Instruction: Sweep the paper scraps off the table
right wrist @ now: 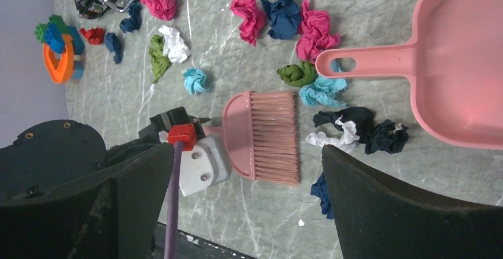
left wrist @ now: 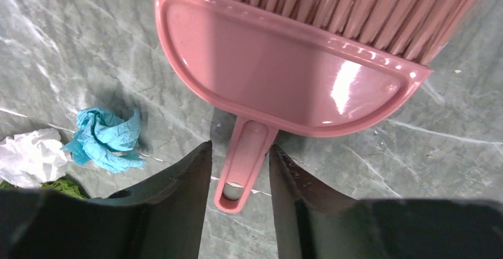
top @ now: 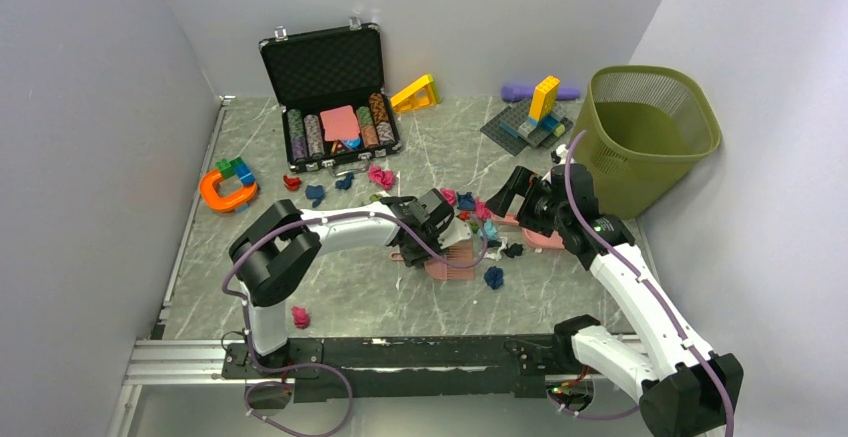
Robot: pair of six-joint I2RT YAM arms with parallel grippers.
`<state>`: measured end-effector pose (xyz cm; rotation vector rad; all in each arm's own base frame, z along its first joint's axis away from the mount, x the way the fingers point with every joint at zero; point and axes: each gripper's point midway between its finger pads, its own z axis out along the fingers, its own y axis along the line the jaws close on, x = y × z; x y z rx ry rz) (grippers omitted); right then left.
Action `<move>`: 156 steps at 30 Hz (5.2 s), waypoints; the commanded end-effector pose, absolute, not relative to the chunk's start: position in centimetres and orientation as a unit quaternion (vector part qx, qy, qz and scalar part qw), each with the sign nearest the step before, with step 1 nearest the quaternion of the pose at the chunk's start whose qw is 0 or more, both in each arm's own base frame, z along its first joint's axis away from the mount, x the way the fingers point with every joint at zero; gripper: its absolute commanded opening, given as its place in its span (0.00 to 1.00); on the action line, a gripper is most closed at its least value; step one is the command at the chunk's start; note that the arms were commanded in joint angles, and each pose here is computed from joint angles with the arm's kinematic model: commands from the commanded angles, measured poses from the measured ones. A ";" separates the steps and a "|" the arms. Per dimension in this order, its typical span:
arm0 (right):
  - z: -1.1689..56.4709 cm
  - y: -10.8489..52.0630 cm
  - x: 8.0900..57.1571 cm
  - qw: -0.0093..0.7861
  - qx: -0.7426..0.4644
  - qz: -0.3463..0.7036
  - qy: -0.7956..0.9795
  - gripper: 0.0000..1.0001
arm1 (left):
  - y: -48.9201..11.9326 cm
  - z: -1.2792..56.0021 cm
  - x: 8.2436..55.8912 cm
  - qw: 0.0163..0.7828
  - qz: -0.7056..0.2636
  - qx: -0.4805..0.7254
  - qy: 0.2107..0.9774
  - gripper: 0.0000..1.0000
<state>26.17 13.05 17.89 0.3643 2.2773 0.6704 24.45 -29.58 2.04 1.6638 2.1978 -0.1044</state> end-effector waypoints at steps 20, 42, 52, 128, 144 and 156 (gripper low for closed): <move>17.8 14.2 26.4 0.348 0.134 0.290 0.882 1.00 | -28.9 2.2 21.3 0.171 -0.063 0.574 0.798 0.11; 13.1 17.0 23.8 0.254 0.131 0.382 0.879 1.00 | -27.3 5.9 21.7 0.202 -0.092 0.517 0.827 0.10; 10.3 18.3 22.1 0.185 0.163 0.418 0.874 1.00 | -27.2 5.0 21.5 0.194 -0.093 0.515 0.830 0.10; 11.9 18.6 22.5 0.219 0.176 0.347 0.895 1.00 | -28.3 3.6 23.6 0.234 -0.111 0.484 0.836 0.79; 11.5 18.4 22.8 0.215 0.178 0.340 0.898 1.00 | -29.1 0.7 22.2 0.169 -0.128 0.509 0.834 0.30; 9.9 19.2 21.8 0.187 0.189 0.369 0.891 1.00 | -30.2 4.2 23.5 0.209 -0.158 0.452 0.853 0.00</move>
